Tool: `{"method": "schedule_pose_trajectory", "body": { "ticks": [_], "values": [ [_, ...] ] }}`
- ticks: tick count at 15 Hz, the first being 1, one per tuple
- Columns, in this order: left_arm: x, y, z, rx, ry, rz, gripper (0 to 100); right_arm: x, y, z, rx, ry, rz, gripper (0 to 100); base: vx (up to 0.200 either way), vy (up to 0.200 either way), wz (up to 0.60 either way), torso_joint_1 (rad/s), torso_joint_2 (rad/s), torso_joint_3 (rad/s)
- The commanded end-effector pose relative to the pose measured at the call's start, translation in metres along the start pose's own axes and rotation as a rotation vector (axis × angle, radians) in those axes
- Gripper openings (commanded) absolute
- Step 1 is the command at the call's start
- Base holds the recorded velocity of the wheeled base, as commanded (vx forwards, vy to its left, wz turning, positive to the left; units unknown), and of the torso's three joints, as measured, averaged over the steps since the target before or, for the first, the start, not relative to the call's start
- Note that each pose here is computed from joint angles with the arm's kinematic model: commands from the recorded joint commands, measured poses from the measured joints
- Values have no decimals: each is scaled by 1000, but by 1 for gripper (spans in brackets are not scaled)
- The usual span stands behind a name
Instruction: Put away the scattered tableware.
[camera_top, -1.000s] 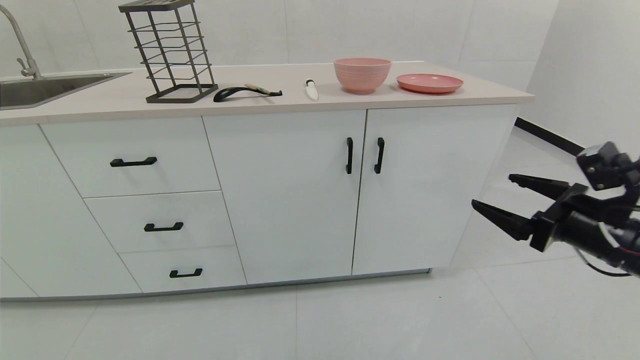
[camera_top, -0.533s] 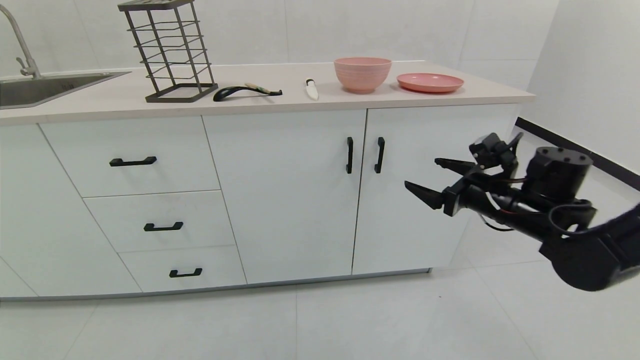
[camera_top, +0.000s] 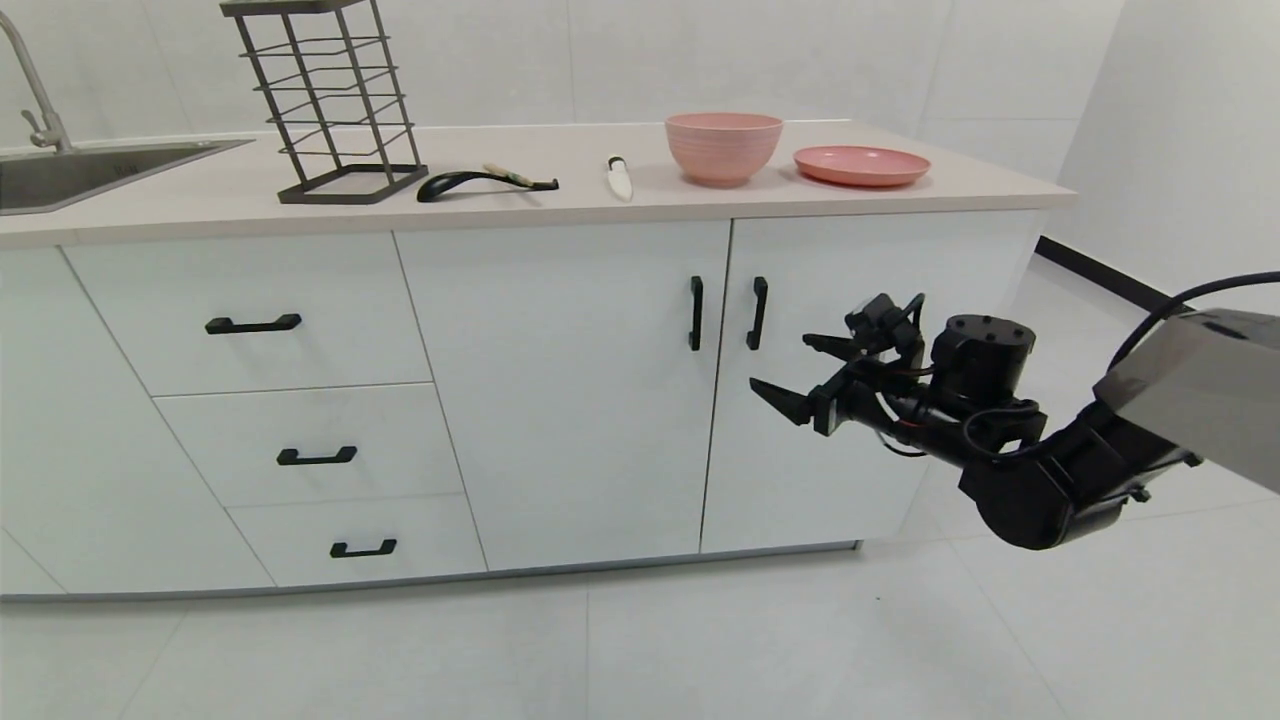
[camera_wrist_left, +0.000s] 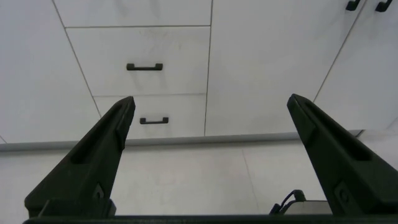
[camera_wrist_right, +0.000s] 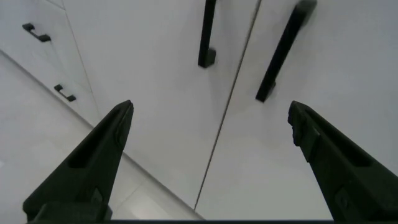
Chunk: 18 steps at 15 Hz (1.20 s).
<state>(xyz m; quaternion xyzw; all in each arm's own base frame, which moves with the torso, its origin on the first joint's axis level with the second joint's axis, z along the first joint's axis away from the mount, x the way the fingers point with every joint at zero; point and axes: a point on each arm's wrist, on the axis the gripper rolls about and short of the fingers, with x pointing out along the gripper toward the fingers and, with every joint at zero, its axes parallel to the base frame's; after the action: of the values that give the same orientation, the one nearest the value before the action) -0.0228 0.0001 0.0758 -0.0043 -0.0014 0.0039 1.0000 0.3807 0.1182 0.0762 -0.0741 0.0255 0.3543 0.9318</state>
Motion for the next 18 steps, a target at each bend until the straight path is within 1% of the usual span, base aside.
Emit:
{"method": "schedule_pose_trajectory", "body": {
  "ticks": [1,3,4,5,6,7,8,9,10,11,12,13,14,15,16,17,18],
  "values": [
    [0,0,0,7,0,0,100,0,1,2,-3,-5,2,100,0,0,0,0,0,0],
    [0,0,0,10,0,-2,100,-2,3,8,-9,-17,3,100,0,0,0,0,0,0],
    [0,0,0,18,0,-3,100,-3,4,11,-12,-23,5,100,0,0,0,0,0,0],
    [0,-1,0,39,-2,-25,100,-6,9,19,-18,-40,13,100,0,0,0,0,0,0],
    [0,-1,0,42,-3,-58,100,-9,14,26,-24,-52,20,100,0,0,0,0,0,0],
    [0,-2,2,49,-19,-97,100,-16,17,34,-29,-63,21,100,0,0,0,0,0,0],
    [-5,-2,26,32,-191,-94,100,-25,22,42,-35,-73,29,100,0,0,0,0,0,0],
    [-16,-3,63,32,-392,-120,100,-35,26,49,-37,-77,28,100,0,0,0,0,0,0],
    [-18,-4,81,45,-421,-177,100,-41,26,48,-35,-70,26,100,0,0,0,0,0,0],
    [-18,-7,92,55,-415,-276,100,-47,28,49,-35,-65,26,100,0,0,0,0,0,0],
    [-10,-8,93,35,-356,-358,100,-51,30,49,-33,-62,28,100,0,0,0,0,0,0],
    [-5,-9,93,9,-315,-390,100,-52,30,48,-32,-60,28,100,0,0,0,0,0,0],
    [8,-10,101,-40,-218,-452,100,-52,31,48,-33,-57,28,100,0,0,0,0,0,0],
    [21,-12,112,-41,-151,-520,100,-52,30,48,-32,-60,28,100,0,0,0,0,0,0],
    [39,-13,121,-14,-89,-564,100,-51,31,49,-33,-62,29,100,0,0,0,0,0,0],
    [62,-15,129,37,-27,-591,100,-52,30,48,-31,-60,25,100,0,0,0,0,0,0],
    [82,-16,131,75,28,-606,100,-52,29,47,-29,-57,24,100,0,0,0,0,0,0]
  ]
}}
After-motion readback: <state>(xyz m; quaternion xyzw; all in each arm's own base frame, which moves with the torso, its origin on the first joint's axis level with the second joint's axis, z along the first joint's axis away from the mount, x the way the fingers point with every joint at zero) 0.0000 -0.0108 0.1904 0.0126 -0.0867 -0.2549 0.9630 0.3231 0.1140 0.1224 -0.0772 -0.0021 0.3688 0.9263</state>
